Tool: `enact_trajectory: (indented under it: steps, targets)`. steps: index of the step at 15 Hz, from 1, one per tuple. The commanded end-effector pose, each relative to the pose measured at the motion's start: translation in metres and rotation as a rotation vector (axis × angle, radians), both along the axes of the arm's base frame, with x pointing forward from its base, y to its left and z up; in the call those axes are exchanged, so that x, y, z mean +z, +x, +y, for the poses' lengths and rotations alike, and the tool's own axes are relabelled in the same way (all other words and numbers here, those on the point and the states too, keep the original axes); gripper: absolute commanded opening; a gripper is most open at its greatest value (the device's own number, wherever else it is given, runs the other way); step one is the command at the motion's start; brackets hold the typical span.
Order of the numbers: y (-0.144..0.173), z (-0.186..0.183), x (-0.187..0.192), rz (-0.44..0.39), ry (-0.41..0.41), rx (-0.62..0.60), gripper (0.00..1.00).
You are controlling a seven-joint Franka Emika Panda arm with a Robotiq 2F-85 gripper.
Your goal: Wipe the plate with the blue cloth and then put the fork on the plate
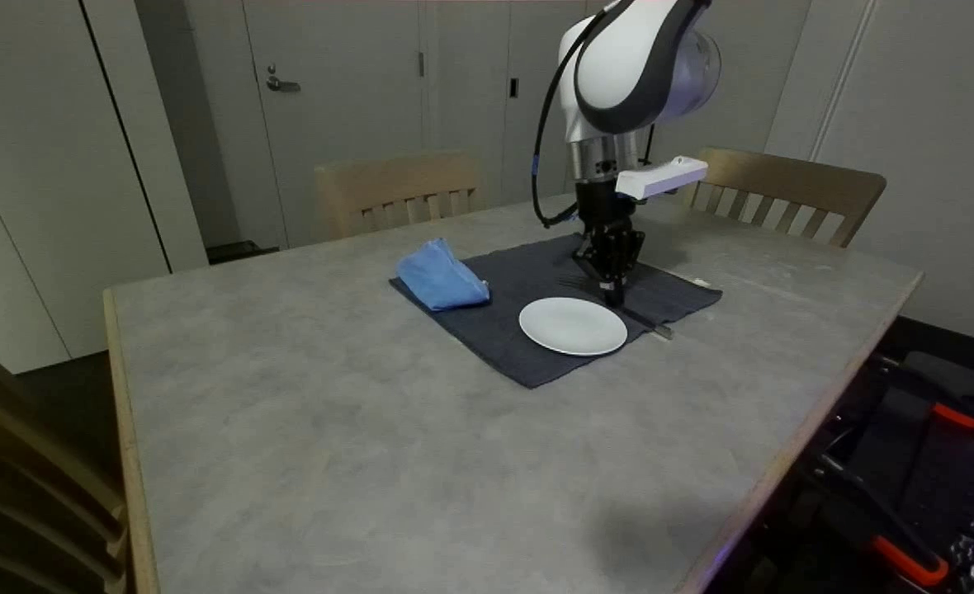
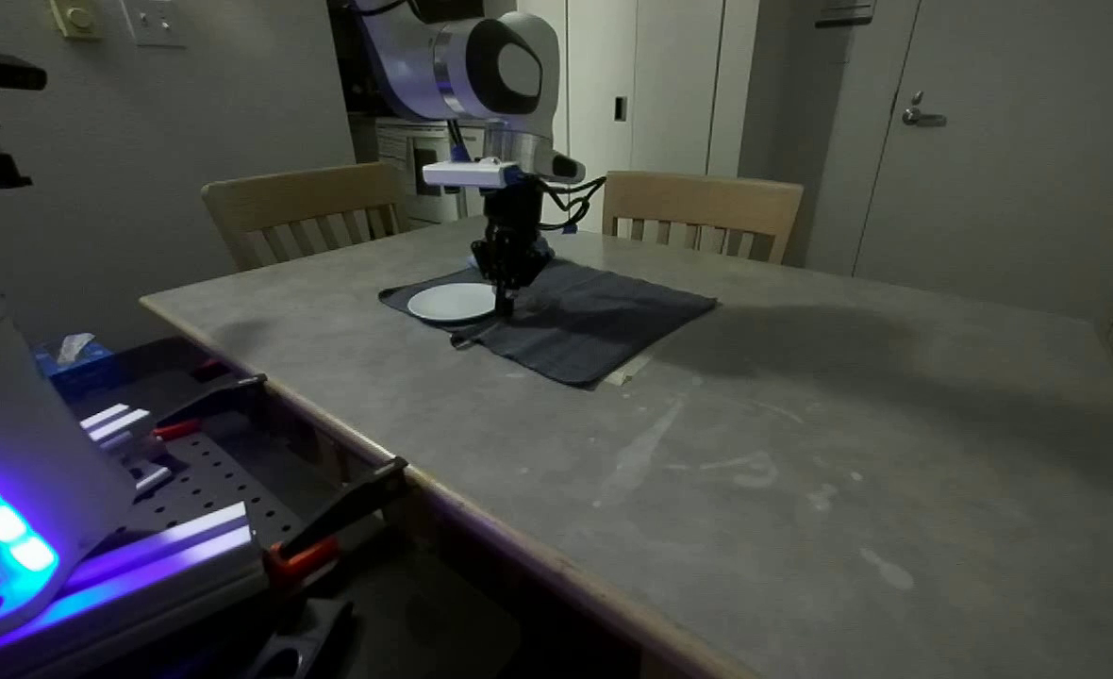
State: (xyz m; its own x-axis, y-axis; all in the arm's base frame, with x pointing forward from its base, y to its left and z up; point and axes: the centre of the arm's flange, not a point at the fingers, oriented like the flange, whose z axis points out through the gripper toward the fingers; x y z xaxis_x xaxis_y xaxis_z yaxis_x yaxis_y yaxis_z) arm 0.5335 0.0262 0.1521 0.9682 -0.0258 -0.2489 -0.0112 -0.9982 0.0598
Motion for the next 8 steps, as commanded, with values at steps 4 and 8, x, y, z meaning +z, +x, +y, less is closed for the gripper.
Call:
enact_trajectory:
  steps: [4,8]
  targets:
    - [0.001,-0.0003,0.0011,0.003,-0.001,0.001,0.01]
    - [-0.005,0.0053,0.0095,0.029,-0.006,-0.017,0.01]
